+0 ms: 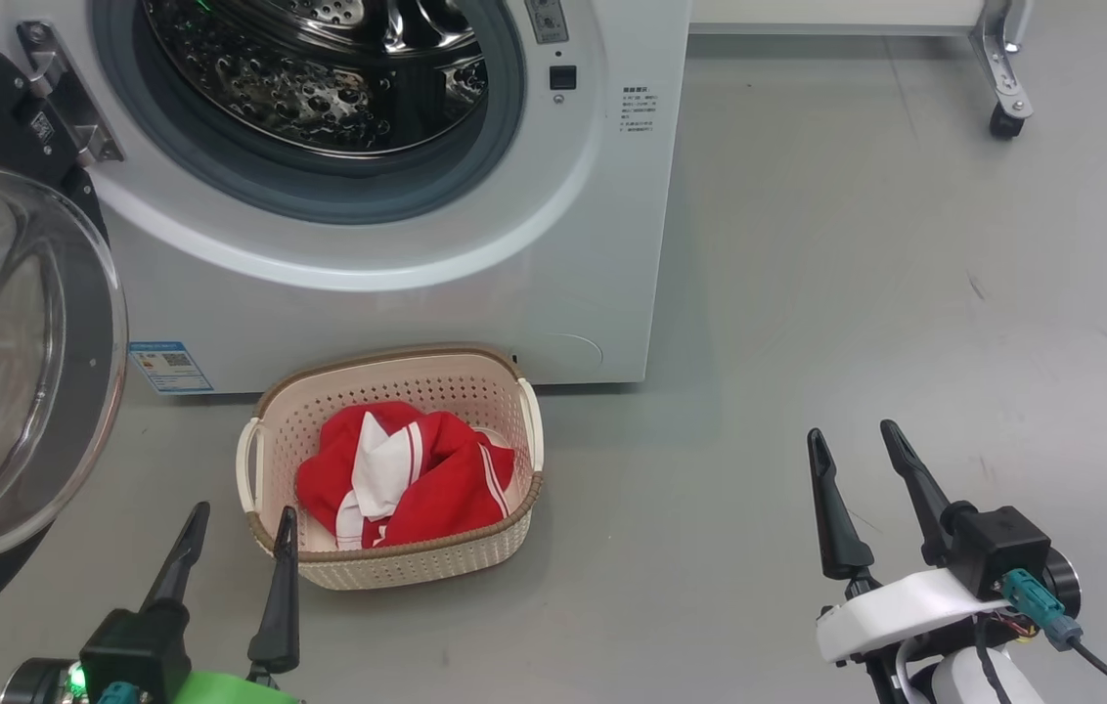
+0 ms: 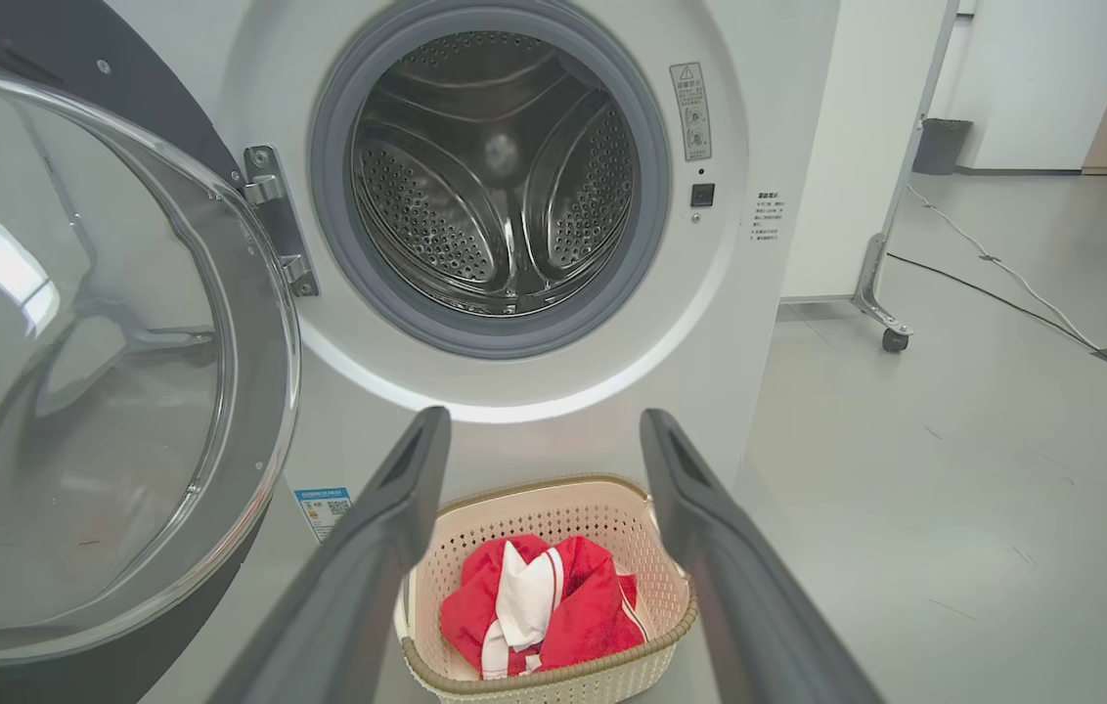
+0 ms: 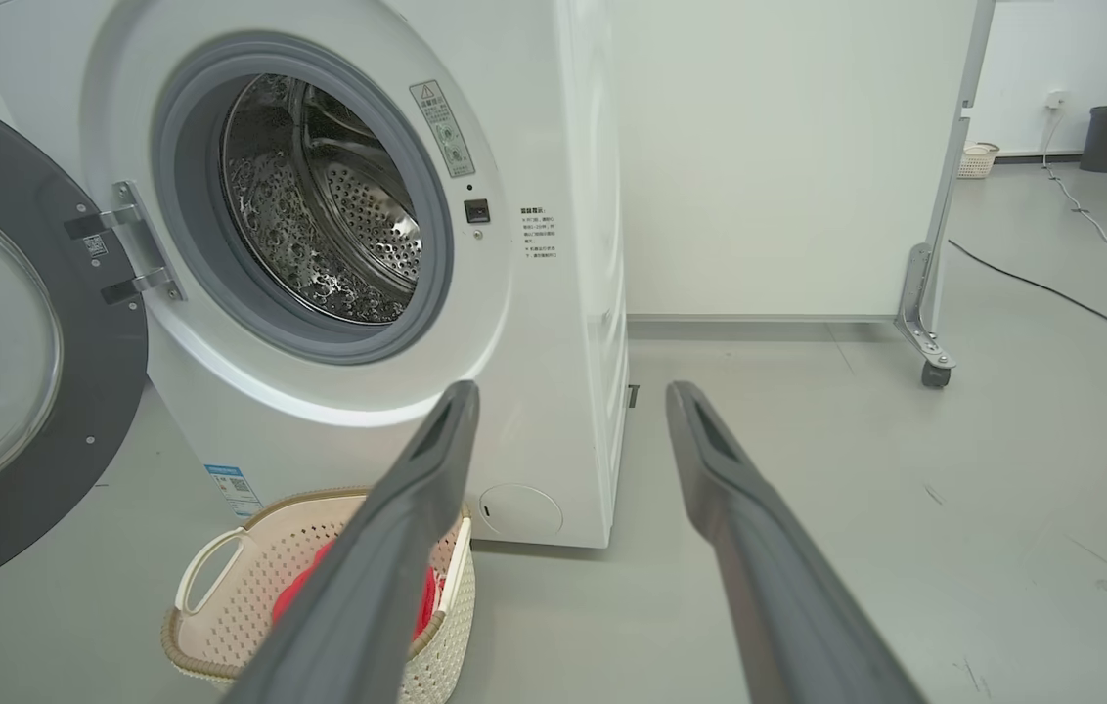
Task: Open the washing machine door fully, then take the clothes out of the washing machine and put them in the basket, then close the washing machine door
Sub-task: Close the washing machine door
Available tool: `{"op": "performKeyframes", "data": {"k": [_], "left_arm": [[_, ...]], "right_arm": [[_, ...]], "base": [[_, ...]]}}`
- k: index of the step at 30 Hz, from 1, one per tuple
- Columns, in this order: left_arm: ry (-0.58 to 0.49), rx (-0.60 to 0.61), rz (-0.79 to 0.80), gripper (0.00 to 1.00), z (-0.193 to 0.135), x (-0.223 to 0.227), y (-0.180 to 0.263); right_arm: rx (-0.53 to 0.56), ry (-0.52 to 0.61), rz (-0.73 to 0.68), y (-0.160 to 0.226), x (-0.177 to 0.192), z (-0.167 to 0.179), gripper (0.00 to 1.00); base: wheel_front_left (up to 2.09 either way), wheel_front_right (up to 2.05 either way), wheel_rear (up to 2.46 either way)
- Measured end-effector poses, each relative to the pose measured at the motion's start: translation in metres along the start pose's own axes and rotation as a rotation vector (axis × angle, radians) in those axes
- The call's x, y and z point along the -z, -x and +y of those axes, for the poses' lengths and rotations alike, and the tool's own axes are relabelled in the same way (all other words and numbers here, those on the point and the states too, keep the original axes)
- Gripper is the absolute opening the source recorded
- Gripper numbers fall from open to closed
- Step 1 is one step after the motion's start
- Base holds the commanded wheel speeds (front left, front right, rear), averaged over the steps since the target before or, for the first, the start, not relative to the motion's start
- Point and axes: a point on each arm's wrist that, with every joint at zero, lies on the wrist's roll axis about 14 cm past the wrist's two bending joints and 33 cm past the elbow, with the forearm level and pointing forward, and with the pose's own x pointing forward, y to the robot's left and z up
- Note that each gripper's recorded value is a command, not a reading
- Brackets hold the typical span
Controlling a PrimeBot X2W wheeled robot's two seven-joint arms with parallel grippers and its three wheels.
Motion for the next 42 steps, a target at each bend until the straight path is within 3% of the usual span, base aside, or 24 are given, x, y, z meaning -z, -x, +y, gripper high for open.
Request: {"op": "performKeyframes", "data": {"k": [42], "left_arm": [[0.012, -0.449, -0.108, 1.00, 0.109, -0.022, 0.098]], "right_arm": [[-0.443, -0.012, 0.096, -0.027, 0.034, 0.137, 1.00]], "base": [[0.00, 0.00, 0.00]]}}
